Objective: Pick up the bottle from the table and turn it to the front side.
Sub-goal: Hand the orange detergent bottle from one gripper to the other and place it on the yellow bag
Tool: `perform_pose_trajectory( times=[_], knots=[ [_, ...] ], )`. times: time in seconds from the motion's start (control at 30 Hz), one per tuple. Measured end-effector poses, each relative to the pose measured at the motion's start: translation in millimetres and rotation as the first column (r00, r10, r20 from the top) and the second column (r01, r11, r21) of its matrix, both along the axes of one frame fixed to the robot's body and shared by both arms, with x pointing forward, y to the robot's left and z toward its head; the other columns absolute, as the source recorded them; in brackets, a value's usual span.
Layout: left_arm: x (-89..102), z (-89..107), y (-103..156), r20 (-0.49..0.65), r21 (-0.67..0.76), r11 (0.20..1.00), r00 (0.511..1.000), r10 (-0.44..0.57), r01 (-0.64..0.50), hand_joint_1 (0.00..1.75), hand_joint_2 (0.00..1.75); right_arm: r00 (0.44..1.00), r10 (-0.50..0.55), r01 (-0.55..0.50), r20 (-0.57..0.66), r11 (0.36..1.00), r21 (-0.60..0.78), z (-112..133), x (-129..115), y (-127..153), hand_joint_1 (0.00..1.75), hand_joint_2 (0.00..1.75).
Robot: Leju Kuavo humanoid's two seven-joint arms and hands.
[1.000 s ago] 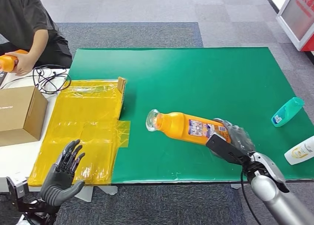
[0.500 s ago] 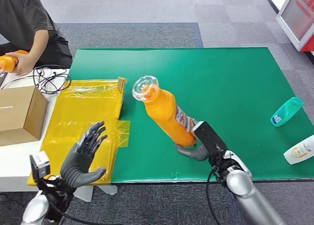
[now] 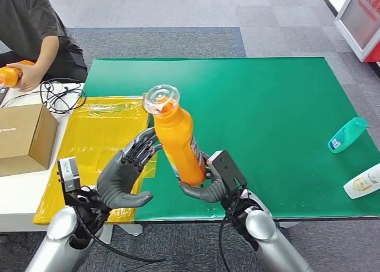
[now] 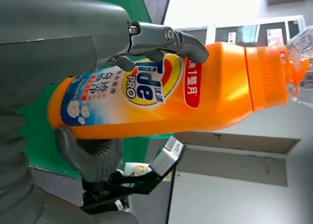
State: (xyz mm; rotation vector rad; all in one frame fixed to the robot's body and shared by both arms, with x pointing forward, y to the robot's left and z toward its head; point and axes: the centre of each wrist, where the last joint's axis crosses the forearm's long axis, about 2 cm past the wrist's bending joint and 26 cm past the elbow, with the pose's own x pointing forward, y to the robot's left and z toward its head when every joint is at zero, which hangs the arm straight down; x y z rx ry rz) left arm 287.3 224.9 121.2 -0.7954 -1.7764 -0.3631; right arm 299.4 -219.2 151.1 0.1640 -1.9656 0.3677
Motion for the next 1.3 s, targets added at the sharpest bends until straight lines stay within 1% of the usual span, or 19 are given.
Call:
perform_pose_trajectory(
  times=[0.1, 0.27, 0.57, 0.77, 0.9, 1.03, 1.2, 1.3],
  knots=[
    [4.3, 5.3, -2.7, 0.001, -0.017, 1.0, 1.0, -0.011, 0.011, 0.0, 1.75, 1.0, 0.014, -0.014, -0.01, 1.0, -0.001, -6.9, -3.9, 5.3, 1.75, 1.75],
    [9.3, 10.4, -2.3, 0.002, -0.038, 0.999, 1.0, 0.007, -0.007, 0.0, 1.75, 0.999, 0.028, -0.029, -0.038, 0.999, -0.015, -17.1, -9.7, 10.7, 1.75, 1.75],
    [9.3, 9.6, -0.3, -0.019, -0.063, 0.996, 0.998, 0.057, -0.058, 0.0, 1.75, 0.997, 0.024, -0.027, -0.068, 0.999, -0.033, -27.7, -16.6, 13.0, 1.75, 1.75],
    [9.2, 9.4, 1.4, -0.054, -0.042, 0.992, 0.992, 0.116, -0.118, 0.0, 1.75, 0.998, 0.012, -0.015, -0.065, 0.998, -0.061, -30.3, -18.6, 13.0, 1.75, 1.75],
    [9.4, 9.6, 0.3, -0.092, -0.033, 0.99, 0.987, 0.134, -0.138, 0.0, 1.75, 0.999, -0.013, 0.008, -0.04, 0.995, -0.103, -31.3, -19.8, 13.3, 1.75, 1.75],
    [9.3, 10.0, -2.6, -0.136, -0.042, 0.989, 0.981, 0.138, -0.145, 0.0, 1.75, 0.999, -0.035, 0.038, 0.022, 0.99, -0.138, -31.0, -20.4, 14.2, 1.75, 1.75],
    [9.2, 11.0, -7.8, -0.183, -0.073, 0.99, 0.977, 0.107, -0.122, 0.0, 1.75, 0.994, -0.04, 0.059, 0.106, 0.982, -0.181, -29.5, -21.7, 18.2, 1.75, 1.75],
    [9.6, 11.1, -12.0, -0.201, -0.09, 0.991, 0.977, 0.076, -0.095, 0.0, 1.75, 0.99, -0.029, 0.056, 0.135, 0.977, -0.206, -28.7, -22.5, 22.4, 1.75, 1.75]
  ],
)
